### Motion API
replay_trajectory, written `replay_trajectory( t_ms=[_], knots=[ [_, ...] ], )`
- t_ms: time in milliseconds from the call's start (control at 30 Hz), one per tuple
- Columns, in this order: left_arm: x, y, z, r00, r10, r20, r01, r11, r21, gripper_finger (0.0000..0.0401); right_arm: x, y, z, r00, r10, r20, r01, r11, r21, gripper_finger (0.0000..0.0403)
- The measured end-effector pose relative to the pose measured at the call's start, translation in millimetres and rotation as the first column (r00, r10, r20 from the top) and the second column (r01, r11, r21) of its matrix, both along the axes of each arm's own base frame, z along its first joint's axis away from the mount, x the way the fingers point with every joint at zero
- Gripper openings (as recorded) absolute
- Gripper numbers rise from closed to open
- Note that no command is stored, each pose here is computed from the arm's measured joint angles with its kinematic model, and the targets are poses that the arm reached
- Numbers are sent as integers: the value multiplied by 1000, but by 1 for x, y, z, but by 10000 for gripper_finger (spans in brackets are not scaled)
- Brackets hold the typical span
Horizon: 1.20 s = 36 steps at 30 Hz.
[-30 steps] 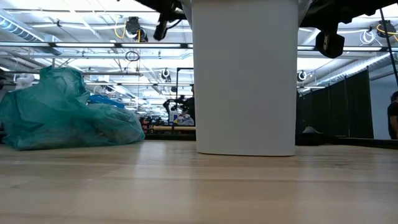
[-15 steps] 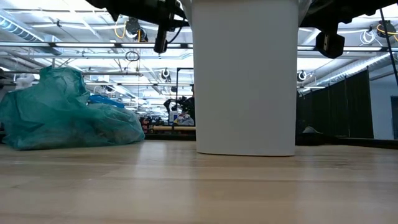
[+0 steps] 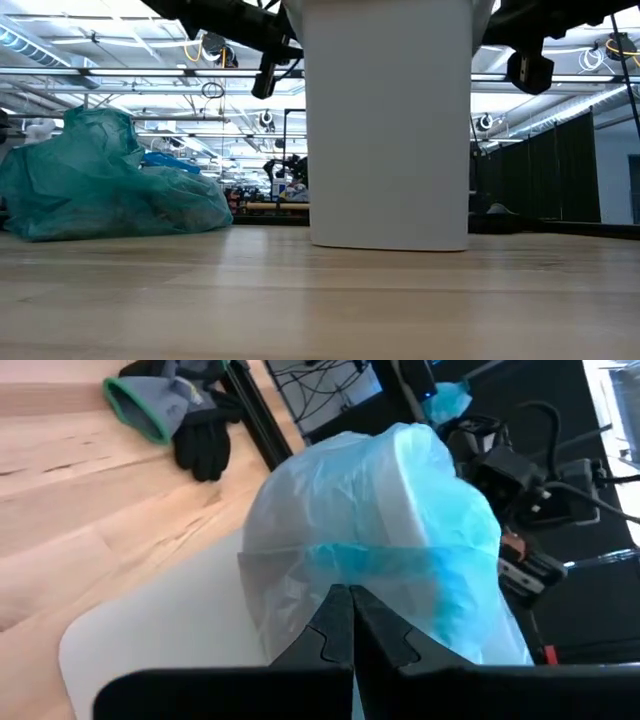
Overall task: Place trash/remove bag and relplace
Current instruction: Insert the new blue trash bag into the trash bin
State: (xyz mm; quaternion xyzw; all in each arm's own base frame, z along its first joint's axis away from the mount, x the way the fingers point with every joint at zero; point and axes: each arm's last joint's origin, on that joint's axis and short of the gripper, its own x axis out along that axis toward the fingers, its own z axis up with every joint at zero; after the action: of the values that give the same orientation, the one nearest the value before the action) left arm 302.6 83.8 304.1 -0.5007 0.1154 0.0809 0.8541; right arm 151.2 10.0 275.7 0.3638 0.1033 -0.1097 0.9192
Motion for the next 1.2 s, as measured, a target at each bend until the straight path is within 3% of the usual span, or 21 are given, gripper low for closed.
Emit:
replay_trajectory(
  t_ms=[567,900,1067,1200],
  knots=[
    [9,-34,-2,997,75,-18,-75,997,24,0,13,-10,-16,990,-5,-143,0,999,-37,0],
    [1,-37,11,998,50,27,-52,996,76,0,-19,-10,-2,991,-130,-44,128,991,-27,0],
    [1,-36,10,998,57,18,-58,995,78,0,-30,-11,17,990,-140,27,142,986,-91,0],
    [1,-36,10,998,57,16,-58,995,85,0,-37,-11,12,985,-144,-97,136,987,-86,0]
  ],
)
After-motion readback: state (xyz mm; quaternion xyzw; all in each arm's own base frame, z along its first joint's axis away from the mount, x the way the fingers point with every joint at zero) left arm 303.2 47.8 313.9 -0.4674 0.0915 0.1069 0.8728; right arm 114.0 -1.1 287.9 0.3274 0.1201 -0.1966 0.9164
